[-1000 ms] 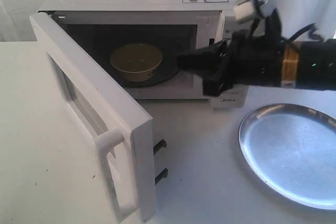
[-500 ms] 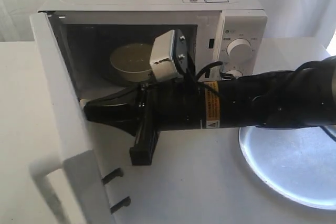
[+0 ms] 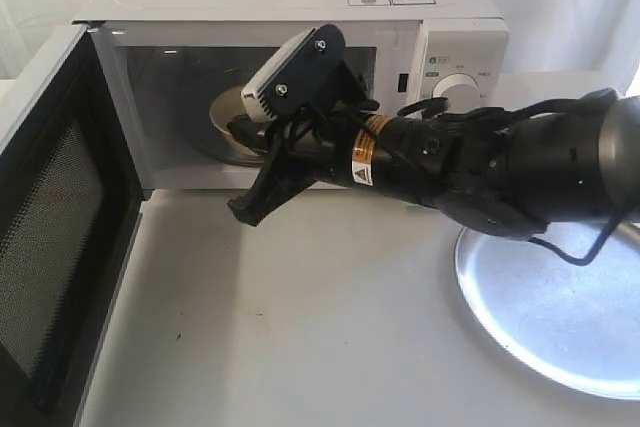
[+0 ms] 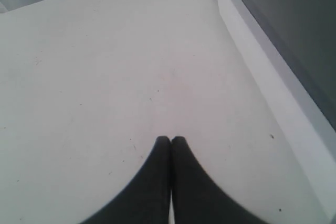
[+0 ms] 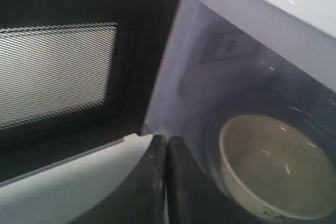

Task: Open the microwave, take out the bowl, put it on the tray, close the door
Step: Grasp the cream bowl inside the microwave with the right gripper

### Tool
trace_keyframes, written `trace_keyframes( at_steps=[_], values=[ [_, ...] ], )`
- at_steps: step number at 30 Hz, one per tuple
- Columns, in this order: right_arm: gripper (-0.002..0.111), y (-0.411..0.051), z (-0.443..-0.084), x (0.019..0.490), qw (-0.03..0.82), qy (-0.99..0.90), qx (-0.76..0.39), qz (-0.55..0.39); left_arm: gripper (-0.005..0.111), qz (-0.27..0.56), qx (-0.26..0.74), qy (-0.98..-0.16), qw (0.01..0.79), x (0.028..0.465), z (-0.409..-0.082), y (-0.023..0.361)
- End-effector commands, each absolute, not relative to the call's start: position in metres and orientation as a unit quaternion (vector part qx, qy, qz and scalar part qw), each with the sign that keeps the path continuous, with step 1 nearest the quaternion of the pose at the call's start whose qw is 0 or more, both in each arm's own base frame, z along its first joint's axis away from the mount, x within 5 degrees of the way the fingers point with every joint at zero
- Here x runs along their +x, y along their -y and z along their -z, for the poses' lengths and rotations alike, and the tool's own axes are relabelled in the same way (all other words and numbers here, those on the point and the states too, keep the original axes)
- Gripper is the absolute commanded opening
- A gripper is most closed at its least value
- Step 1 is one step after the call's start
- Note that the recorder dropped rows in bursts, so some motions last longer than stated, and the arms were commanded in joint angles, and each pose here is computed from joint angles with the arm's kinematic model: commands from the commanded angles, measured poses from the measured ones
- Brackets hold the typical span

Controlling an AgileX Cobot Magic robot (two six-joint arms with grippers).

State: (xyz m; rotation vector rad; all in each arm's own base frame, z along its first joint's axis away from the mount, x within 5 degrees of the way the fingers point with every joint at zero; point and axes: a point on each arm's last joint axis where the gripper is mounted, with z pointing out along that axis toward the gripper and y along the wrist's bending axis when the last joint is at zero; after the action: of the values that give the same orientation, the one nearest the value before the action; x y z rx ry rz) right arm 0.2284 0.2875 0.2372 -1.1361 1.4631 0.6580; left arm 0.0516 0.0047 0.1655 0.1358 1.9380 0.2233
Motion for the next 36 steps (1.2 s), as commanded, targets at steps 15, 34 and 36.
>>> trace_keyframes(
  at_steps=[15, 34, 36],
  values=[
    [0.05, -0.352, -0.18, 0.303, 0.588, -0.614, -0.483, -0.209, 0.0, -0.089, 0.053, -0.821, 0.561, 0.051, -0.166, -0.004],
    [0.0, -0.372, -0.154, 0.328, 0.529, -0.675, -0.487, -0.164, 0.0, -0.089, 0.053, -0.821, 0.561, 0.051, -0.166, -0.004],
    [0.0, -0.372, -0.154, 0.33, 0.512, -0.689, -0.491, -0.15, 0.0, -0.089, 0.053, -0.821, 0.561, 0.051, -0.166, -0.004]
  ],
)
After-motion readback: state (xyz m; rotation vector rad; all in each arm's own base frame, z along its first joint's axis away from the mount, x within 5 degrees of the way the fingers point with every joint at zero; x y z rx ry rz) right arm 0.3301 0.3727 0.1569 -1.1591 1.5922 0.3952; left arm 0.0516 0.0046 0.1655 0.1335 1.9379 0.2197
